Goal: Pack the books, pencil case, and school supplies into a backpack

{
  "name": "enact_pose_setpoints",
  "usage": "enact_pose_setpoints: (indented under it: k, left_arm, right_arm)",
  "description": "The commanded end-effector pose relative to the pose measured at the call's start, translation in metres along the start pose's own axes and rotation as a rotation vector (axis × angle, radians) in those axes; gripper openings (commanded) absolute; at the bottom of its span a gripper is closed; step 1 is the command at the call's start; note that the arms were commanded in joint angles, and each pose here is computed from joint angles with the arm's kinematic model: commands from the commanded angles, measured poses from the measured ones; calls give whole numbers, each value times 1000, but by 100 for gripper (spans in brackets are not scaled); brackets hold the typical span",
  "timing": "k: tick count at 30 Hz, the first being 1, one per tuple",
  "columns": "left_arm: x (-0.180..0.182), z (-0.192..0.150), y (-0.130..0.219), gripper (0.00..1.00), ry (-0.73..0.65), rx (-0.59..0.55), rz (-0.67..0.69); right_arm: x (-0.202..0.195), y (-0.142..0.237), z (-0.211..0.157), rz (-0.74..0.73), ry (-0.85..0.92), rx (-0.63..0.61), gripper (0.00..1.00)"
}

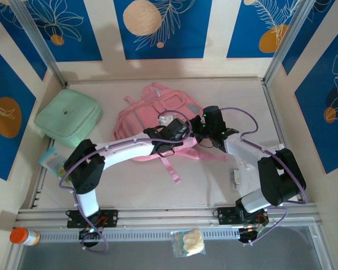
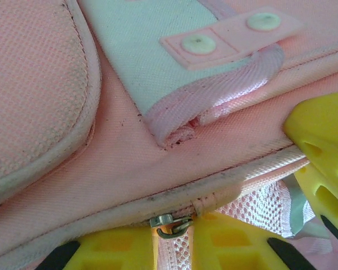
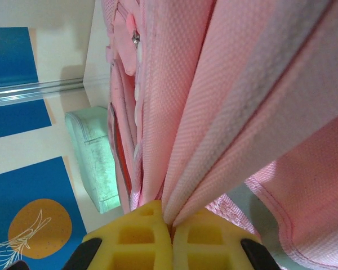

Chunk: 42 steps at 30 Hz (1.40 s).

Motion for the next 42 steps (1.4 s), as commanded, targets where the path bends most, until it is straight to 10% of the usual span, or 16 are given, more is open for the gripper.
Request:
enact_pose_setpoints:
  k: [1,23,28,30,42]
  left_arm:
    - [5,41,13,14,18,-133,-2]
    - [83,-33,31,0,-96,185,-84]
    - [53,-9,41,0,-122,128,-208]
    - [33,-1,46,18,-123,97,-236]
    - [-19,10,35,42,-51,14,-89]
  right_arm:
    - [17,12,-15,61,60,88,0]
    - [45,-5,67,59,89,127,0]
    - [44,-4,53,58,80,145,0]
    - [43,-1,46,71,69,135,0]
    - [40,7,26,78,38,119,0]
Point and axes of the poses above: each hand's point on the last joint's axis, 136 mm out from that joint toward the fingers, its own y axis back along the fingers, its own x axis along the line the jaws close on, z = x × y, the point moved 5 cm from there along y, back along the fingers, and after that the axes turned 14 degrees about -y, right-handed, at the moved point
